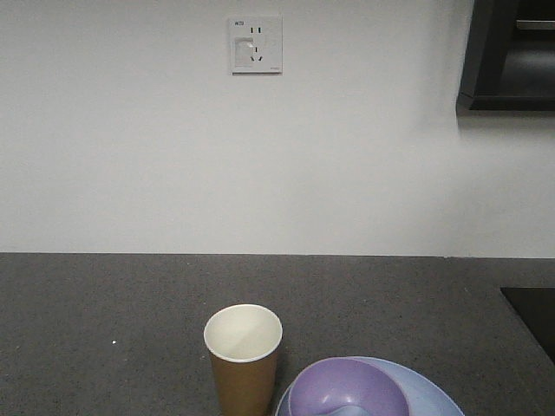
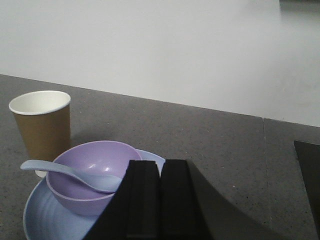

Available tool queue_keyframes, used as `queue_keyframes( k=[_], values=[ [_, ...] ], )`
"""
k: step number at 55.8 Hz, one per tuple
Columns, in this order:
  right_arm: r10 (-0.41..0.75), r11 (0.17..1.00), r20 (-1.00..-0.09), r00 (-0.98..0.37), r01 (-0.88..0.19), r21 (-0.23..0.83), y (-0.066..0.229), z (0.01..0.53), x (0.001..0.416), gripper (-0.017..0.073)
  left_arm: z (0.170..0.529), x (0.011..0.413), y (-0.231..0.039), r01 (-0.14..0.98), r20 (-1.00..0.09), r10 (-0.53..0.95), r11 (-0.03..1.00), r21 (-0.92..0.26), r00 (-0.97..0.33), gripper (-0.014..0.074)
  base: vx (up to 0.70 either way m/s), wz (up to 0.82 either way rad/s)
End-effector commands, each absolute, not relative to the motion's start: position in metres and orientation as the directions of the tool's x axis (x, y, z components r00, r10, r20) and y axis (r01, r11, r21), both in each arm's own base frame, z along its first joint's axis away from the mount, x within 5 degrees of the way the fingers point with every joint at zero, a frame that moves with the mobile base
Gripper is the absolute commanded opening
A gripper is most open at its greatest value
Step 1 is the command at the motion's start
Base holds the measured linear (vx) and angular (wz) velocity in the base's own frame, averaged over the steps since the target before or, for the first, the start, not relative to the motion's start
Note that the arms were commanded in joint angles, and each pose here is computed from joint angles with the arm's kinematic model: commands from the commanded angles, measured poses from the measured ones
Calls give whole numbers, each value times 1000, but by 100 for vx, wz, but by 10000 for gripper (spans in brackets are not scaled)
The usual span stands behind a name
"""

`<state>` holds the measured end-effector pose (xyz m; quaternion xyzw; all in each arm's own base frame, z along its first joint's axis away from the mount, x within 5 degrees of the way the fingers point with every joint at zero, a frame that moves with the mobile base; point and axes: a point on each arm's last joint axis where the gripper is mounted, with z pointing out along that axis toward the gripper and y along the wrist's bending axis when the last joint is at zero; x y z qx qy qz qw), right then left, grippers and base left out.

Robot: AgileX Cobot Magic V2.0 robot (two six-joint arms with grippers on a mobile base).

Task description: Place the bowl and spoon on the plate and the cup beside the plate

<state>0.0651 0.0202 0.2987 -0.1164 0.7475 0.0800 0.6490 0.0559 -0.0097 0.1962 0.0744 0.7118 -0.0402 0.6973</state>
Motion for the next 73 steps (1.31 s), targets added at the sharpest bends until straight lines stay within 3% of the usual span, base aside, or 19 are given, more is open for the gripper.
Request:
queue_keyframes(
  k=[1,19,25,37,73],
  values=[
    [-81,969,-996,-32,-238,-71,18,303,70,-8,212,53,-8,144,-995,30,989,43,95,0,0,0],
    [-30,981,-999,-36,-194,-23,15,223,78,-8,212,53,-8,144,-995,30,989,43,95,0,0,0],
    [5,991,-1000,-21,-134,7,10,209,71,-8,212,53,-8,144,-995,30,989,43,95,0,0,0],
    [-25,999,-995,92,-20,-27,1,204,56,-8,212,53,-8,144,-995,30,989,43,95,1,0,0],
    [-44,999,-993,106,-23,-46,2,206,56,-8,213,53,-8,144,-995,29,989,43,96,1,0,0]
  ],
)
